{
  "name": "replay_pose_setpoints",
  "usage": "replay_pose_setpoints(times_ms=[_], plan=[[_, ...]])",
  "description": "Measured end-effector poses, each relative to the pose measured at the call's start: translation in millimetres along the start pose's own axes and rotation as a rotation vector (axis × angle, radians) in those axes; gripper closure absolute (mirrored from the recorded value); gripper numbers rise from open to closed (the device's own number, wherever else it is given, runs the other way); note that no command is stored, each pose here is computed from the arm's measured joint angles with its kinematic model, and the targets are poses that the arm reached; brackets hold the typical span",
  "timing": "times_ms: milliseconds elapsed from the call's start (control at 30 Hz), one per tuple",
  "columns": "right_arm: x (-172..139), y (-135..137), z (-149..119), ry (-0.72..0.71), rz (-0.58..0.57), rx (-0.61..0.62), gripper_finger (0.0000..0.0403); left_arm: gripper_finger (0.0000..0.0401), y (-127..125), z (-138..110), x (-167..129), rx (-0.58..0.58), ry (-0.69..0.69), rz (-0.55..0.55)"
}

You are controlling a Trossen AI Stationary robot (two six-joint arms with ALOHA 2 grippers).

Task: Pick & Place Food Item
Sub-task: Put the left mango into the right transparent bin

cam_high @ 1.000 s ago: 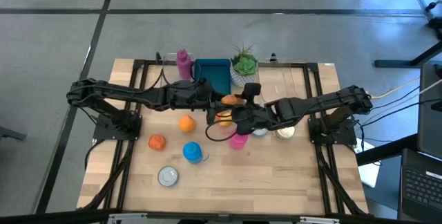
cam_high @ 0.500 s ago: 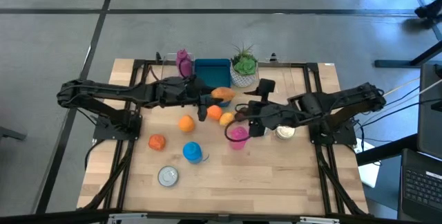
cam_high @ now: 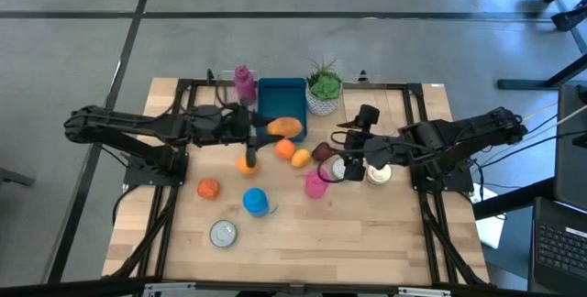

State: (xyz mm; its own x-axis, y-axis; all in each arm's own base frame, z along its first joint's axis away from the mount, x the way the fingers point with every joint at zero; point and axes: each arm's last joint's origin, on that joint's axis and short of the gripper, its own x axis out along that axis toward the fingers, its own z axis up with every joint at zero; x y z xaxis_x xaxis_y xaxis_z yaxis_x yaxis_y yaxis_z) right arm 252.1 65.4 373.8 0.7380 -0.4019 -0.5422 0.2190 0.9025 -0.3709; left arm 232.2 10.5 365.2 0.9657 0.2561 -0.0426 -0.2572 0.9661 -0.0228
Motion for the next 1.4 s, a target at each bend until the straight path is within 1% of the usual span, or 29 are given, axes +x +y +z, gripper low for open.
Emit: replay_pose_setpoints(times_ms=[100, 200, 367, 467, 567, 633, 733, 833, 967, 1133, 1300, 1400], plan=[[-1.3, -1.9, -16.4, -0.063, 0.019, 0.052, 0.0104, 0.0261, 3.8, 0.2, -15.8, -0.013, -0.049, -0.002], [-3.1, -3.9, -35.3, -0.158, 0.087, 0.119, 0.011, 0.0261, 7.8, -6.1, -31.9, -0.029, -0.133, -0.017], [-2.0, -7.5, -64.5, -0.335, 0.204, 0.23, 0.0116, 0.0261, 13.7, -35.8, -50.1, -0.042, -0.206, -0.057], [3.9, -7.1, -77.5, -0.453, 0.282, 0.286, 0.0117, 0.0262, 14.9, -56.4, -53.2, -0.042, -0.253, -0.105], [14.9, -5.5, -88.1, -0.553, 0.38, 0.34, 0.0117, 0.0262, 13.6, -73.3, -53.7, -0.002, -0.308, -0.181], [23.2, -6.1, -95.0, -0.583, 0.43, 0.378, 0.0117, 0.0262, 12.6, -81.2, -52.7, 0.031, -0.328, -0.2], [35.4, -9.1, -102.9, -0.58, 0.462, 0.441, 0.0117, 0.0262, 9.7, -86.8, -47.8, 0.071, -0.318, -0.196], [43.9, -14.4, -105.2, -0.58, 0.491, 0.501, 0.0117, 0.0262, 5.0, -87.7, -40.3, 0.116, -0.3, -0.177], [52.8, -21.3, -105.8, -0.566, 0.532, 0.553, 0.0117, 0.0262, -6.1, -81.8, -25.8, 0.201, -0.266, -0.143], [61.0, -28.8, -105.8, -0.552, 0.622, 0.621, 0.0117, 0.0262, -24.1, -65.8, -6.1, 0.337, -0.196, -0.087], [68.3, -34.4, -107.6, -0.529, 0.666, 0.652, 0.0117, 0.0262, -46.5, -49.3, 11.2, 0.483, -0.116, -0.02], [70.7, -37.8, -107.4, -0.535, 0.686, 0.665, 0.0117, 0.0261, -60.4, -40.8, 21.0, 0.563, -0.079, 0.0]])
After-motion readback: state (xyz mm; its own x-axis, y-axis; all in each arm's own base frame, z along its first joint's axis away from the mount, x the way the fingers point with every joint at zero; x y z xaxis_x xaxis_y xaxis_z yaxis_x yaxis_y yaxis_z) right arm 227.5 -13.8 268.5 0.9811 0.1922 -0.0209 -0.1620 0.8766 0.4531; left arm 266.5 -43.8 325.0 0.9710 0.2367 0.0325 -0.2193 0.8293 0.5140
